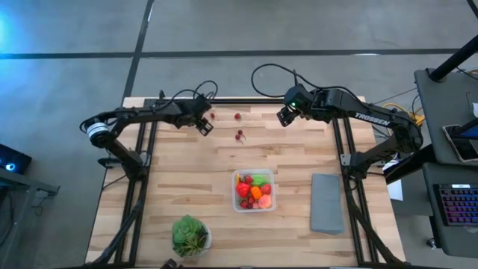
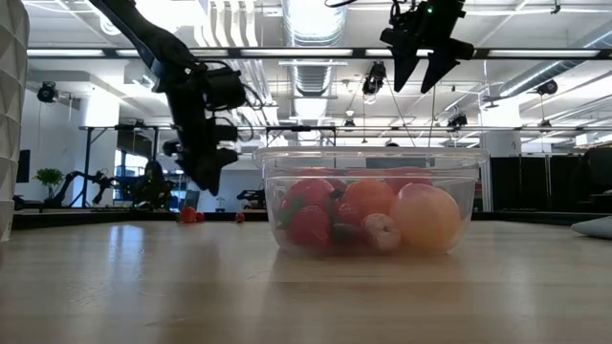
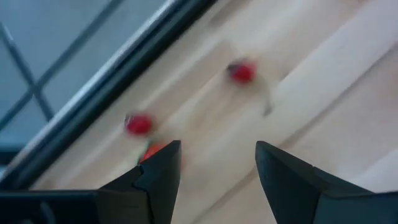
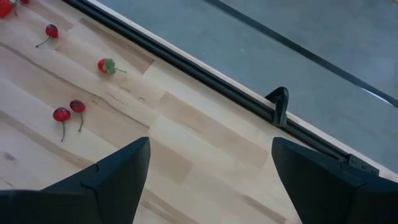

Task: Pick and placing Produce into tupperware
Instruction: Put the red strawberry into the transparent bin

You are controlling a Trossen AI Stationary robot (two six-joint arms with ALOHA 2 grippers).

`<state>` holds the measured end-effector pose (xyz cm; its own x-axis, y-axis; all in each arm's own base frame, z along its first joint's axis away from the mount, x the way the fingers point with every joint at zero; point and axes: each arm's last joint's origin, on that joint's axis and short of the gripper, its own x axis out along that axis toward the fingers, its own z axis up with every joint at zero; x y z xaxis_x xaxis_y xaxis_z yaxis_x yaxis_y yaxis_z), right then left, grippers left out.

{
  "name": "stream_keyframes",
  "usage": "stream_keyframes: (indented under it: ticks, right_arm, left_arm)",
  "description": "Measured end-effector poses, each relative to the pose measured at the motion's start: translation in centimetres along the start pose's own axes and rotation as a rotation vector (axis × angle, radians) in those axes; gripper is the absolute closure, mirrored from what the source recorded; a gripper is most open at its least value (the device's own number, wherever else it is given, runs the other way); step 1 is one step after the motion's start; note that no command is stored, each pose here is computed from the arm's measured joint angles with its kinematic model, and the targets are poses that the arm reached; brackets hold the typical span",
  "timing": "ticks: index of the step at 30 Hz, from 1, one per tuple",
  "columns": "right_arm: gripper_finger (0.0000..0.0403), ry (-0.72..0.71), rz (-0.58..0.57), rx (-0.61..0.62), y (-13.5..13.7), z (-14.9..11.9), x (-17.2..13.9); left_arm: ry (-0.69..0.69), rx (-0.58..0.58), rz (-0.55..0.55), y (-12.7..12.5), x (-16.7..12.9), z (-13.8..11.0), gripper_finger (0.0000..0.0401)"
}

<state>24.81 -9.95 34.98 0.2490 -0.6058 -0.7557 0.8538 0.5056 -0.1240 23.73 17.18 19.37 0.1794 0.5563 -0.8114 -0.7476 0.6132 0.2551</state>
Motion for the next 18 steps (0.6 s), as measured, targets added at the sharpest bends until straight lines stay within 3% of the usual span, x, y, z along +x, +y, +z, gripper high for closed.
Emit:
stream_keyframes:
  ticks: [5, 11, 15, 18]
  right_arm:
    - [0.0074, 0.0, 0.0, 0.0, 0.0, 0.0, 0.0]
    - [0.0074, 0.0, 0.0, 0.0, 0.0, 0.0, 0.0]
    - [0.0074, 0.0, 0.0, -0.001, 0.0, 0.0, 0.0]
    - [0.0074, 0.0, 0.0, -0.004, 0.0, 0.0, 0.0]
  left_arm:
    - [-0.112, 0.065, -0.073, -1.5, -0.8, 1.2, 0.021]
    - [-0.054, -0.185, -0.124, -1.3, -0.8, 1.0, 0.021]
    - [-0.029, -0.203, -0.186, -1.8, -0.9, 0.7, 0.021]
    - [-0.008, -0.31, -0.175, -1.7, -0.7, 0.6, 0.021]
